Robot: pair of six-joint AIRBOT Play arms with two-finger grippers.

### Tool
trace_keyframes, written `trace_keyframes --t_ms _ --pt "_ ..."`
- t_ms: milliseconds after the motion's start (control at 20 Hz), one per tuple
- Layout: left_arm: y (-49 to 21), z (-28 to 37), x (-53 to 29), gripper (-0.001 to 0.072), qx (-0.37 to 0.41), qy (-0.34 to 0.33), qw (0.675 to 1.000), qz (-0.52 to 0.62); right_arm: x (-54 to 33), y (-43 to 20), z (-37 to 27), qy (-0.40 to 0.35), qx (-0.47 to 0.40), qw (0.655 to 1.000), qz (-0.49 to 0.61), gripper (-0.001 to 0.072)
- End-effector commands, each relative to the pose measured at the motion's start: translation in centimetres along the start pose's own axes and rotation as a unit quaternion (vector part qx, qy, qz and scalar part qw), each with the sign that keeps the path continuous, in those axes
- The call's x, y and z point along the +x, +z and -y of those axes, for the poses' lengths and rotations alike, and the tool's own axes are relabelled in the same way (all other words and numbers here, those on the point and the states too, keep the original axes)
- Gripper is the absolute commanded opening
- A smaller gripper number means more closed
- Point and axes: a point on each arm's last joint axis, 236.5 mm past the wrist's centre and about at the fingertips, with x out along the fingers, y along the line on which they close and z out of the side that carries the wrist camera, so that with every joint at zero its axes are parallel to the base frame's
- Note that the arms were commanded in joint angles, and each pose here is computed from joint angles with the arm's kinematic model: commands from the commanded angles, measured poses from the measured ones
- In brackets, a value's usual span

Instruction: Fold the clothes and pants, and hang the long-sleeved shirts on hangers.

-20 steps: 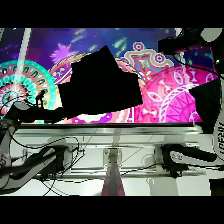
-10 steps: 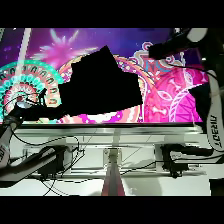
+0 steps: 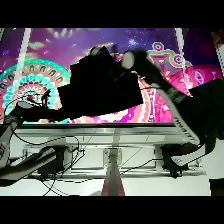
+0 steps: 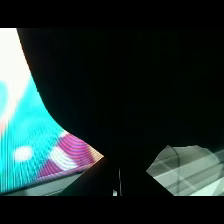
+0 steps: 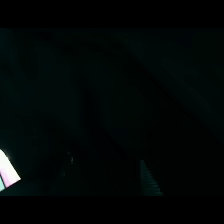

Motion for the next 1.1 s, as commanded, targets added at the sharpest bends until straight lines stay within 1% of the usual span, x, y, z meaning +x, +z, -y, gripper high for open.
trace_keyframes --t_ms 0,100,250,400,500,550,600,700,800,900,950,1000,1050 --pt "-1.8 -2.6 -0.3 0.0012 0.038 0.054 0.997 -0.041 4.7 3.9 -6.1 0.006 -0.135 0.990 0.040 0.0490" --pt "-1.8 -2.7 -0.3 0.0013 0.038 0.055 0.997 -0.040 6.2 5.2 -9.0 0.011 -0.160 0.985 0.055 0.0490" --pt "-1.8 -2.7 -0.3 0.0012 0.038 0.055 0.997 -0.040 8.3 5.2 -12.2 0.025 -0.183 0.981 0.053 0.0490" --pt "-1.6 -2.2 -0.2 0.0012 0.032 0.045 0.998 -0.035 10.4 4.2 -13.8 0.038 -0.250 0.967 0.040 0.0489" --pt "-1.0 -1.5 -0.2 0.0012 0.025 0.033 0.999 -0.025 10.7 4.2 -14.9 0.054 -0.275 0.959 0.047 0.0487" --pt "-0.6 -1.2 -0.4 0.0012 0.023 0.028 0.999 -0.018 10.6 4.4 -15.6 0.066 -0.284 0.955 0.056 0.0478" --pt "-0.1 -0.9 -0.5 0.0013 0.022 0.023 0.999 -0.011 10.5 4.6 -16.1 0.076 -0.294 0.951 0.064 0.0451" --pt "0.7 -0.2 -0.8 0.0013 0.019 0.011 1.000 -0.001 10.7 4.6 -16.6 0.079 -0.320 0.941 0.069 0.0441" --pt "0.4 0.6 -1.0 0.0012 0.018 -0.003 1.000 -0.009 11.2 4.7 -16.4 0.075 -0.333 0.937 0.073 0.0441" --pt "-0.1 1.0 -1.0 0.0012 0.024 -0.010 0.999 -0.019 11.8 4.7 -16.6 0.080 -0.321 0.940 0.078 0.0440" --pt "0.0 1.4 -1.1 0.0011 0.041 -0.016 0.999 -0.016 12.1 4.6 -16.8 0.086 -0.315 0.942 0.078 0.0439" --pt "0.2 2.1 -1.2 0.0011 0.057 -0.027 0.998 -0.009 12.5 4.3 -16.8 0.088 -0.313 0.943 0.075 0.0414" --pt "0.5 2.6 -1.4 0.0011 0.063 -0.034 0.997 0.000 12.8 4.3 -16.5 0.083 -0.313 0.943 0.075 0.0364"
